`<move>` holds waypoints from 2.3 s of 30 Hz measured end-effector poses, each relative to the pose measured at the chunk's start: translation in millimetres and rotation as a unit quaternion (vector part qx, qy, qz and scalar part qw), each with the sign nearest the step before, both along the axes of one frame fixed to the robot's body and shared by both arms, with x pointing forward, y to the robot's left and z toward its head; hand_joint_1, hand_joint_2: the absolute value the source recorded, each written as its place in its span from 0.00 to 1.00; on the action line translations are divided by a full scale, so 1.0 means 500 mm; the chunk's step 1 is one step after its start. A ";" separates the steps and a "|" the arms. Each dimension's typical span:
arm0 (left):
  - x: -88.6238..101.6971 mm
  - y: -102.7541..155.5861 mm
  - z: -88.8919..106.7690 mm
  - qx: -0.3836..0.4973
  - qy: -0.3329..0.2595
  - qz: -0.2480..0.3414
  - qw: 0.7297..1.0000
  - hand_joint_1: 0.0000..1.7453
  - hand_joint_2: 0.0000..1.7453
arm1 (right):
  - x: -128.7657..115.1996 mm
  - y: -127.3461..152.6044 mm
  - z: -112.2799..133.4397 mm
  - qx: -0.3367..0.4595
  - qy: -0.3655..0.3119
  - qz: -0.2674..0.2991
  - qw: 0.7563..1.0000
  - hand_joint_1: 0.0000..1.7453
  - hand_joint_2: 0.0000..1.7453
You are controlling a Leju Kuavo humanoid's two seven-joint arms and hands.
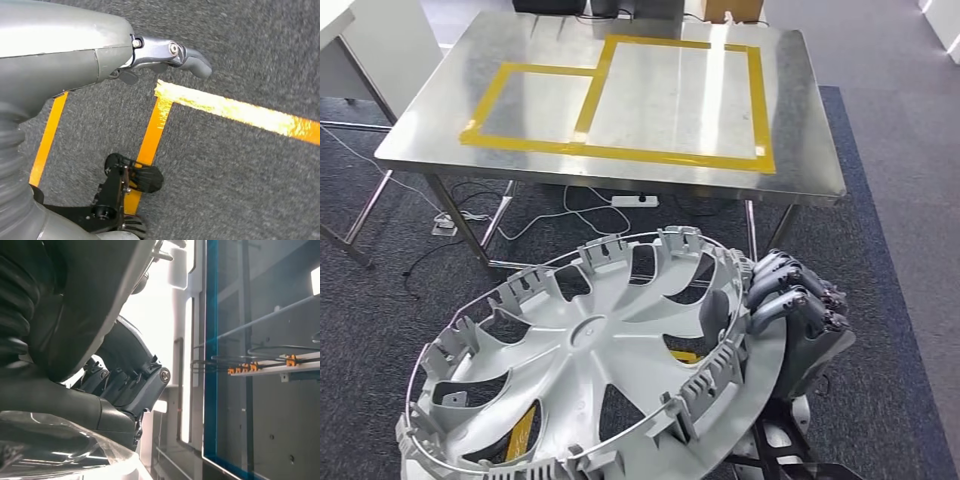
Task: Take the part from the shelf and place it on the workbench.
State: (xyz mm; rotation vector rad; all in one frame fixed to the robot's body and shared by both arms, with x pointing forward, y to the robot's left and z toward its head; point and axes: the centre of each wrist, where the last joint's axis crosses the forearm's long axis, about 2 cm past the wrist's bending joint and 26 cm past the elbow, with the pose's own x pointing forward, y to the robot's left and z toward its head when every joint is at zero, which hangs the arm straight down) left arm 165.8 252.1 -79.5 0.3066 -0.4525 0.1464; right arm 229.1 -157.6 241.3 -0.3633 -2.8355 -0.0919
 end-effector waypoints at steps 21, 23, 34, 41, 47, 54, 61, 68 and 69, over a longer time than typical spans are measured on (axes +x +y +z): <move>0.002 0.000 0.001 -0.001 0.000 -0.004 1.000 0.00 1.00 | -0.001 0.006 -0.002 0.001 0.003 0.012 1.000 1.00 1.00; 0.003 0.000 0.001 -0.001 0.000 -0.004 1.000 0.00 1.00 | -0.001 0.006 -0.002 0.000 0.003 0.012 1.000 1.00 1.00; 0.001 -0.003 0.000 -0.004 0.000 -0.008 1.000 0.00 1.00 | 0.000 0.003 -0.003 -0.014 -0.003 0.009 1.000 1.00 1.00; 0.001 -0.004 0.001 -0.005 0.000 -0.008 1.000 0.00 1.00 | 0.000 0.004 -0.003 -0.020 -0.006 0.008 1.000 1.00 1.00; -0.004 -0.001 -0.002 -0.004 0.003 -0.007 1.000 0.00 1.00 | 0.000 0.005 -0.005 -0.031 -0.010 0.003 0.999 1.00 1.00; -0.002 -0.002 -0.001 -0.005 0.000 -0.008 1.000 0.00 1.00 | 0.002 0.005 -0.004 -0.037 -0.014 0.000 0.999 1.00 1.00; -0.010 -0.004 -0.004 -0.008 0.003 -0.006 1.000 0.00 1.00 | 0.001 0.002 -0.007 -0.042 -0.014 -0.001 0.999 1.00 1.00; -0.008 -0.004 -0.003 -0.009 0.002 -0.004 1.000 0.00 1.00 | 0.001 0.001 -0.008 -0.043 -0.013 -0.001 0.999 1.00 1.00; -0.007 -0.004 -0.002 -0.008 0.001 -0.004 1.000 0.00 1.00 | 0.001 0.001 -0.008 -0.043 -0.013 0.000 0.999 1.00 1.00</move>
